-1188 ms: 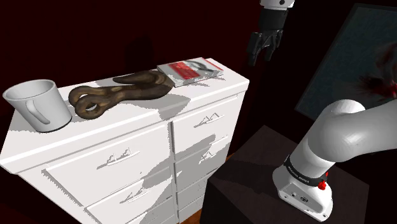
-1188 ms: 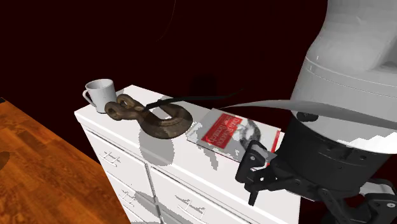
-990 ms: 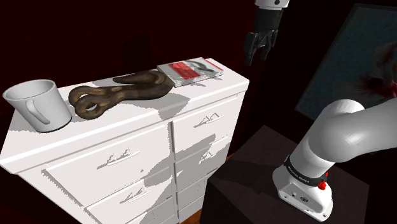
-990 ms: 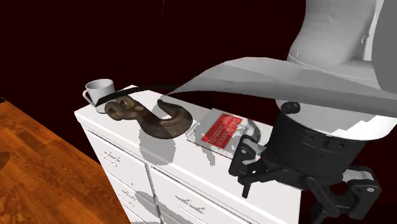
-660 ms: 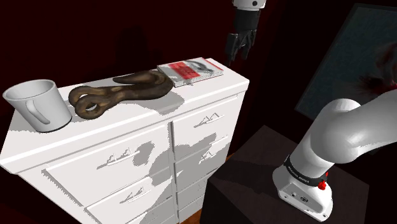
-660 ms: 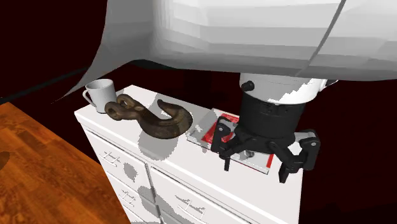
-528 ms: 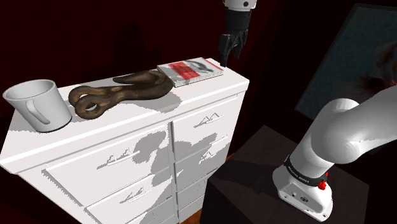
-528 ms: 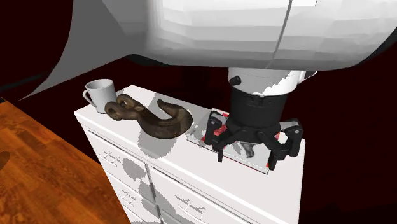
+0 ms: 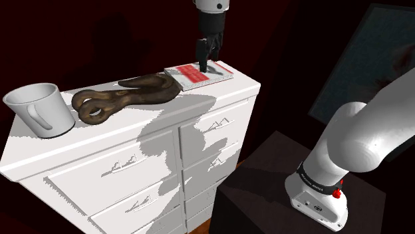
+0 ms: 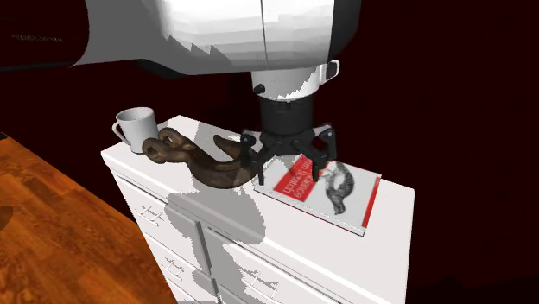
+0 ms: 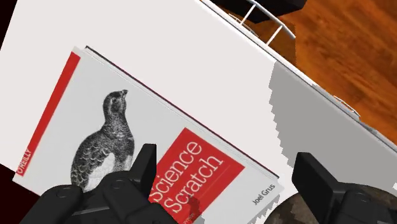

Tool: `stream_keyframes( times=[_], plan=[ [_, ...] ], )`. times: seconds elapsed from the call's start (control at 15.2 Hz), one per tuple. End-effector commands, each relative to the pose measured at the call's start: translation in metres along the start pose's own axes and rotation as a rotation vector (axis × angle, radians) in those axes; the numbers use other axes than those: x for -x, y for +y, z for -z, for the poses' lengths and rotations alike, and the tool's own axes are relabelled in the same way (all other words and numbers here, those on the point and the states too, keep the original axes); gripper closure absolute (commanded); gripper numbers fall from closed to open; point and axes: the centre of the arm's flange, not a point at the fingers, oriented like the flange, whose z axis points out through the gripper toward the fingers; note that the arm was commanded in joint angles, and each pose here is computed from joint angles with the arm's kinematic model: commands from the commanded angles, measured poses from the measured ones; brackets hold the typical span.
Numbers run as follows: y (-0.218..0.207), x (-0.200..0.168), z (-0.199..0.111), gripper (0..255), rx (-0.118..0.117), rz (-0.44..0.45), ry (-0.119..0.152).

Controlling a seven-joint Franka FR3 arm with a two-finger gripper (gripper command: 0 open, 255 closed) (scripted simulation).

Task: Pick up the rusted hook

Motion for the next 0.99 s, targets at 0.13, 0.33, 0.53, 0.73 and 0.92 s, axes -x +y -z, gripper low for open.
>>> stream_keyframes(
  times=[0.13, 0.33, 0.53, 0.73, 0.92],
  plan=[
    [-0.038, -0.035, -0.002, 0, 0.018, 0.118, 0.016],
    [-0.069, -0.059, -0.004, 0, 0.032, 0.205, 0.027],
    [-0.102, -0.081, -0.006, 0, 0.046, 0.293, 0.038],
    [-0.137, -0.1, -0.009, 0, 0.06, 0.38, 0.049],
    [-0.173, -0.116, -0.011, 0, 0.074, 0.468, 0.06]
  ],
)
